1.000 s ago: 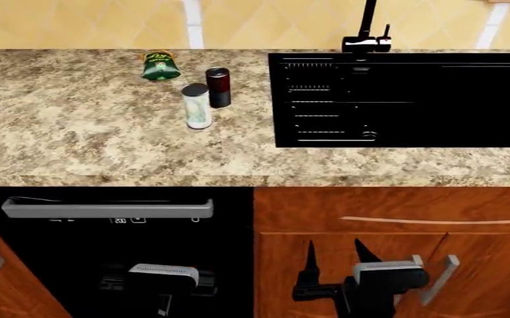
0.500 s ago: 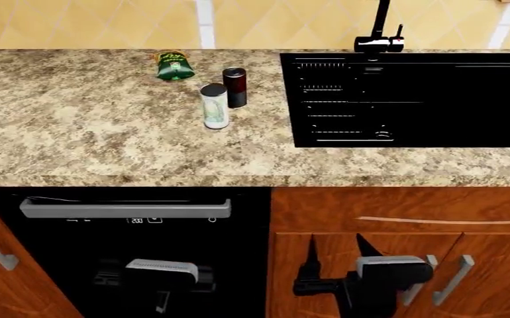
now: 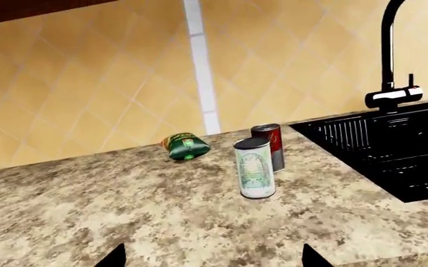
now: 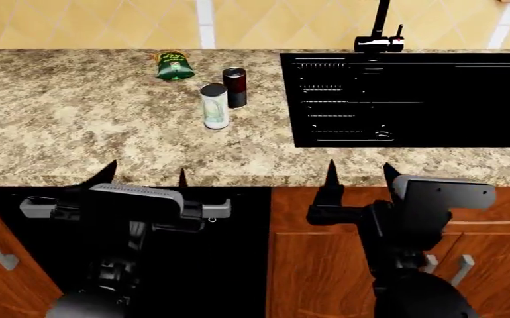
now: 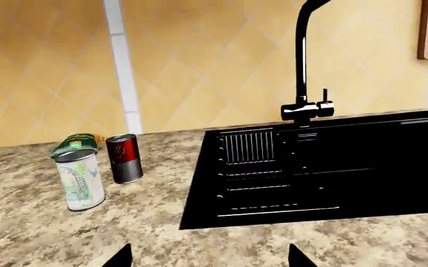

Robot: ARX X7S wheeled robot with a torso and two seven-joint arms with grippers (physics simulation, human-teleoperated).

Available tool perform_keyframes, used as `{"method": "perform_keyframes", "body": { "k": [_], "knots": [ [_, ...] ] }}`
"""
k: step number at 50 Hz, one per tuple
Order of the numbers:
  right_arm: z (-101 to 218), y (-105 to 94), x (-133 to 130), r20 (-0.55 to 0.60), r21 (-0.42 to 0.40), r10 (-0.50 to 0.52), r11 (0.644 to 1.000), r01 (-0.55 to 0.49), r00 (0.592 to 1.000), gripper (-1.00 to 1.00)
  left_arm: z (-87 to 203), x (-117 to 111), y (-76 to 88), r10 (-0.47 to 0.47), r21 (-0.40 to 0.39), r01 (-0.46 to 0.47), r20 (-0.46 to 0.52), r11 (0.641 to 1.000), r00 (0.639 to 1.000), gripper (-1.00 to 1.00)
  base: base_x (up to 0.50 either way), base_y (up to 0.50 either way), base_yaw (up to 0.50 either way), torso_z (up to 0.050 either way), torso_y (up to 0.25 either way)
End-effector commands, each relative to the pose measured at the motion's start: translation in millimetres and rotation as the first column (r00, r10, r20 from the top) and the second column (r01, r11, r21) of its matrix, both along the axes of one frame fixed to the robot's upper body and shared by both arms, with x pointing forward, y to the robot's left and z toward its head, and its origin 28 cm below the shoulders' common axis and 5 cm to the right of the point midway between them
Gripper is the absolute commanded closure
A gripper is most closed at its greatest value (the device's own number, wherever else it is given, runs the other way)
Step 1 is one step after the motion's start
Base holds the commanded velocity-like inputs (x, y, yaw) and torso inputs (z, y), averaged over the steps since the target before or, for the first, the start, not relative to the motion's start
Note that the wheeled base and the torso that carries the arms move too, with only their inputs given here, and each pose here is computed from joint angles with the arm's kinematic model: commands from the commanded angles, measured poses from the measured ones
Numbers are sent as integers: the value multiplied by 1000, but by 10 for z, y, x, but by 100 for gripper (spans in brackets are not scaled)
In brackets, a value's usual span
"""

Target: Pick the cans from the counter and place them in their designated side in the cabinet.

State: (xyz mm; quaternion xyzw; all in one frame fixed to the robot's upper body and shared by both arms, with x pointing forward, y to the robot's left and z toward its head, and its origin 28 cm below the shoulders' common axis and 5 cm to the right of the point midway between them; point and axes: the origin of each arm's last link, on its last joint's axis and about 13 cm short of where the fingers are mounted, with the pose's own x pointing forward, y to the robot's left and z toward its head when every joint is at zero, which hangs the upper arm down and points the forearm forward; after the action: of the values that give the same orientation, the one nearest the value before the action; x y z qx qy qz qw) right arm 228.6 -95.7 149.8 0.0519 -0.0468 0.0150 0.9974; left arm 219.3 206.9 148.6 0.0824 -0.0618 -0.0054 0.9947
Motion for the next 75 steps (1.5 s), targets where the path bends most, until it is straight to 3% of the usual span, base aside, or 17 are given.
{"method": "perform_keyframes", "body": {
  "k": [1, 13, 26, 36, 52, 64, 75],
  "knots": [
    [411, 0, -106, 60, -16, 27, 1000, -26, 998, -100, 399, -83, -6, -8, 29, 7, 44, 1000, 999, -100, 0, 0, 0, 0, 0],
    [593, 7, -531, 136, -15, 92, 996, -91, 986, -100, 528, -524, -54, -49, 113, 32, 151, 993, 987, -100, 0, 0, 0, 0, 0],
    [564, -14, -746, 187, -55, 89, 995, -80, 978, -100, 482, -724, -56, -54, 129, 29, 196, 991, 979, -100, 0, 0, 0, 0, 0],
    [603, -20, -848, 213, -107, 60, 994, -38, 975, -100, 453, -777, -50, -59, 118, 35, 203, 992, 977, -100, 0, 0, 0, 0, 0],
    [589, 66, -1108, 222, -100, 124, 990, -104, 967, -100, 436, -817, -40, -70, 116, 46, 210, 992, 975, -100, 0, 0, 0, 0, 0],
    [666, 61, -1121, 251, -83, 130, 990, -113, 959, -100, 446, -826, -51, -84, 123, 59, 211, 991, 974, -100, 0, 0, 0, 0, 0],
    [631, 86, -1120, 227, -92, 154, 986, -136, 962, -100, 426, -837, -56, -90, 121, 66, 205, 990, 975, -100, 494, 0, 0, 0, 0]
  ]
}}
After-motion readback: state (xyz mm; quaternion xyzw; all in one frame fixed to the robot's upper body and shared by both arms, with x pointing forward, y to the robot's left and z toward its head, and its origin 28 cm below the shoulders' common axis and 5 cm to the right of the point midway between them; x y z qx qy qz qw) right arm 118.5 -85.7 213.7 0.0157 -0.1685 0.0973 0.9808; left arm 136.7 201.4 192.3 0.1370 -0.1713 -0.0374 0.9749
